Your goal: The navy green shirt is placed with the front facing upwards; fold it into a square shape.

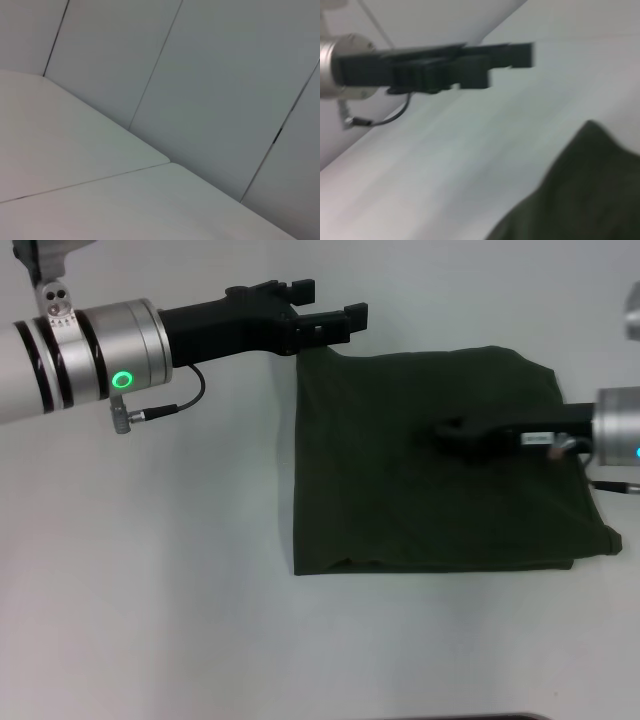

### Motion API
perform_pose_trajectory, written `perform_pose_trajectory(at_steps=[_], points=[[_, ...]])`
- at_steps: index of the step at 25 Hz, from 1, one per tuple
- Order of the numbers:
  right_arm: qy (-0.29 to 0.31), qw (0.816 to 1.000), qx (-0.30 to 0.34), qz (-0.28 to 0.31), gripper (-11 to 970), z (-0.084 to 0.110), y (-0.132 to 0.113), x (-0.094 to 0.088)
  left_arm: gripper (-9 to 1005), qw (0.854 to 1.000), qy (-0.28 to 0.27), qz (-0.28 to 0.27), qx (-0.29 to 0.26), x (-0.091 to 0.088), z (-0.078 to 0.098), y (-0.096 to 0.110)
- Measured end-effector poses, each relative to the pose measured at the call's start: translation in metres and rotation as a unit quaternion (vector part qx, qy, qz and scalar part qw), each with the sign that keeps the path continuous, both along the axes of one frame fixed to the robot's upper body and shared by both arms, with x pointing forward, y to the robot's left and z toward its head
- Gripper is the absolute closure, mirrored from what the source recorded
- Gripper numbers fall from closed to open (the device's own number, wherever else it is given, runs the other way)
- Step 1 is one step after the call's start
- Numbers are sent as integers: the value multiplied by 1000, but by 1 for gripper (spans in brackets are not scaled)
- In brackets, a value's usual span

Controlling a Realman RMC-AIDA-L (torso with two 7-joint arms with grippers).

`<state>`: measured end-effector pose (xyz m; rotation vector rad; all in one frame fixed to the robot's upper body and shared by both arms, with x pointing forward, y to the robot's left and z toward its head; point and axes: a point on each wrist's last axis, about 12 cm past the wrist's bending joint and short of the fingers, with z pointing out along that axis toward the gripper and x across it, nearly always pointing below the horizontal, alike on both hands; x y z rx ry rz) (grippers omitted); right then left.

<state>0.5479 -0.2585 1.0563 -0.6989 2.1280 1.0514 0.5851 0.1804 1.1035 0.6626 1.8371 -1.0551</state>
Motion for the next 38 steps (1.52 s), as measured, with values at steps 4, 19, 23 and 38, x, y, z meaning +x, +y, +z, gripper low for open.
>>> perform_pose_trajectory(at_steps=[4, 19, 23, 38], points=[[1, 999, 4, -50, 961, 0, -31, -6, 58, 1000, -1, -1, -1, 0, 0, -1], [60, 979, 48, -188, 848, 17, -106, -15, 58, 1000, -2, -7, -1, 1, 2, -4], [101, 971, 45, -212, 700, 22, -117, -12, 58, 1000, -3, -9, -1, 1, 3, -4], [166, 949, 37, -265, 205, 18, -127, -10, 59, 1000, -10, -14, 2, -2, 1, -2]])
